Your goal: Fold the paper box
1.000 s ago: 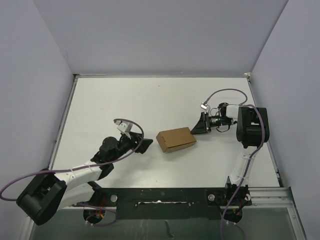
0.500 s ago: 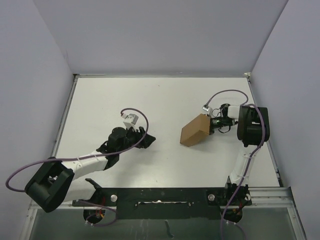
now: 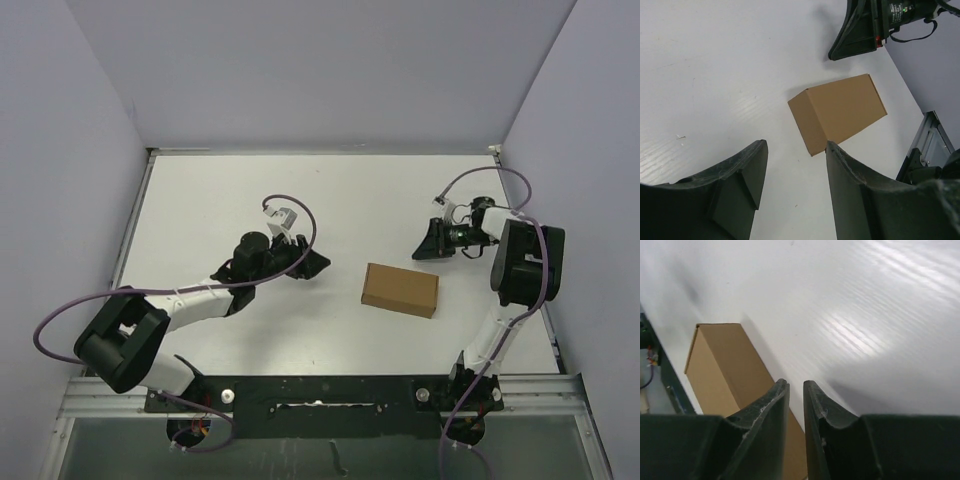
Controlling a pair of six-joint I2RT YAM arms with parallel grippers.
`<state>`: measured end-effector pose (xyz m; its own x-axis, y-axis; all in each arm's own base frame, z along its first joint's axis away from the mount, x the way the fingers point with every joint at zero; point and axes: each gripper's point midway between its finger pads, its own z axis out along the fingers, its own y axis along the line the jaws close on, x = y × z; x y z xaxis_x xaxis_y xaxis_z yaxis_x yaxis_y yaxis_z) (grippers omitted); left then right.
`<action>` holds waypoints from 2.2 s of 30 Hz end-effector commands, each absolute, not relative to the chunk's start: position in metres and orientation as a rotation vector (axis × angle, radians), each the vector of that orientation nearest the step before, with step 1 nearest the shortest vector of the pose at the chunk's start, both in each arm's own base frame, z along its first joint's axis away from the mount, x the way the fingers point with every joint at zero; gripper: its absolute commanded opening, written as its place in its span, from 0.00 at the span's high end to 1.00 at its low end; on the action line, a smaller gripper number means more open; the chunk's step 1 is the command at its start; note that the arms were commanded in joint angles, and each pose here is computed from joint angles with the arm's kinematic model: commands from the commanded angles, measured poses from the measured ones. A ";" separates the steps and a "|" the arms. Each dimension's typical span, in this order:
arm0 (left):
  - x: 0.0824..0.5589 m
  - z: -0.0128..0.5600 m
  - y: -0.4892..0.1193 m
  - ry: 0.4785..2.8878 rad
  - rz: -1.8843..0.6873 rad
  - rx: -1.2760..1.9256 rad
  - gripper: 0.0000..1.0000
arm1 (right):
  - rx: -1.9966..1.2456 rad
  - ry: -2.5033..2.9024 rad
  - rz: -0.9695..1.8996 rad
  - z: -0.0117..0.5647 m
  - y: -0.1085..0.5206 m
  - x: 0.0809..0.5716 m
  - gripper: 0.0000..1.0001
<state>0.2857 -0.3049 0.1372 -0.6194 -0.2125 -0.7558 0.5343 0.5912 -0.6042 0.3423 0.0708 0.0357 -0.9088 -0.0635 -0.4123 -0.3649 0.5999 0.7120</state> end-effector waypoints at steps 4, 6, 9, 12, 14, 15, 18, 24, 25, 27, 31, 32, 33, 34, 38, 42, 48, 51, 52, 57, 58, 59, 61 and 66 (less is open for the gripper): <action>0.284 0.159 -0.308 1.896 -1.164 0.235 0.51 | -0.557 2.353 0.743 0.086 0.021 0.368 0.78; 0.282 0.160 -0.305 1.902 -1.189 0.209 0.50 | -0.662 2.252 0.793 0.108 0.033 0.360 0.77; 0.278 0.159 -0.296 1.910 -1.206 0.168 0.48 | -0.886 2.131 0.845 0.126 0.045 0.336 0.77; 0.272 0.155 -0.281 1.921 -1.181 0.125 0.45 | -1.099 2.064 0.810 0.130 0.045 0.305 0.77; 0.268 0.151 -0.270 1.931 -1.155 0.100 0.41 | -1.226 2.034 0.744 0.129 0.041 0.285 0.77; 0.266 0.150 -0.265 1.930 -1.149 0.090 0.39 | -1.267 2.043 0.709 0.127 0.037 0.276 0.77; 0.260 0.148 -0.250 1.936 -1.126 0.056 0.33 | -1.342 2.096 0.620 0.122 0.023 0.254 0.78; 0.248 0.150 -0.236 1.937 -1.119 0.028 0.27 | -1.400 2.234 0.493 0.089 0.001 0.229 0.84; 0.246 0.151 -0.235 1.936 -1.126 0.029 0.27 | -1.403 2.253 0.487 0.081 -0.001 0.226 0.86; 0.242 0.151 -0.234 1.937 -1.135 0.022 0.27 | -1.410 2.273 0.496 0.070 -0.001 0.220 0.89; 0.236 0.150 -0.231 1.940 -1.146 0.016 0.27 | -1.419 2.279 0.528 0.051 0.005 0.214 1.00; 0.235 0.150 -0.231 1.940 -1.147 0.016 0.27 | -1.419 2.276 0.537 0.047 0.008 0.214 1.00; 0.234 0.151 -0.230 1.937 -1.148 0.015 0.27 | -1.422 2.265 0.543 0.045 0.015 0.218 1.00; 0.234 0.153 -0.230 1.934 -1.151 0.016 0.27 | -1.415 2.260 0.558 0.044 0.021 0.221 1.00; 0.235 0.162 -0.231 1.914 -1.157 0.021 0.27 | -1.420 2.234 0.577 0.048 0.053 0.242 1.00; 0.242 0.171 -0.229 1.899 -1.165 0.020 0.27 | -1.441 2.184 0.562 0.064 0.084 0.278 1.00; 0.257 0.197 -0.220 1.868 -1.163 0.007 0.27 | -1.445 2.109 0.542 0.105 0.118 0.333 1.00; 0.266 0.228 -0.213 1.836 -1.137 0.024 0.26 | -1.432 2.055 0.522 0.135 0.119 0.342 1.00; 0.269 0.238 -0.211 1.824 -1.130 0.027 0.24 | -1.416 2.029 0.519 0.148 0.119 0.343 0.99; 0.284 0.286 -0.206 1.772 -1.132 0.035 0.16 | -1.342 1.885 0.506 0.219 0.116 0.341 0.98; 0.286 0.295 -0.207 1.765 -1.142 0.037 0.15 | -1.320 1.861 0.496 0.233 0.114 0.340 0.96; 0.287 0.303 -0.209 1.760 -1.152 0.038 0.14 | -1.301 1.831 0.487 0.249 0.112 0.339 0.94; 0.290 0.327 -0.211 1.734 -1.163 0.054 0.12 | -1.263 1.754 0.449 0.289 0.106 0.338 0.80; 0.291 0.388 -0.207 1.680 -1.084 0.135 0.02 | -1.085 1.583 0.330 0.384 0.079 0.329 0.02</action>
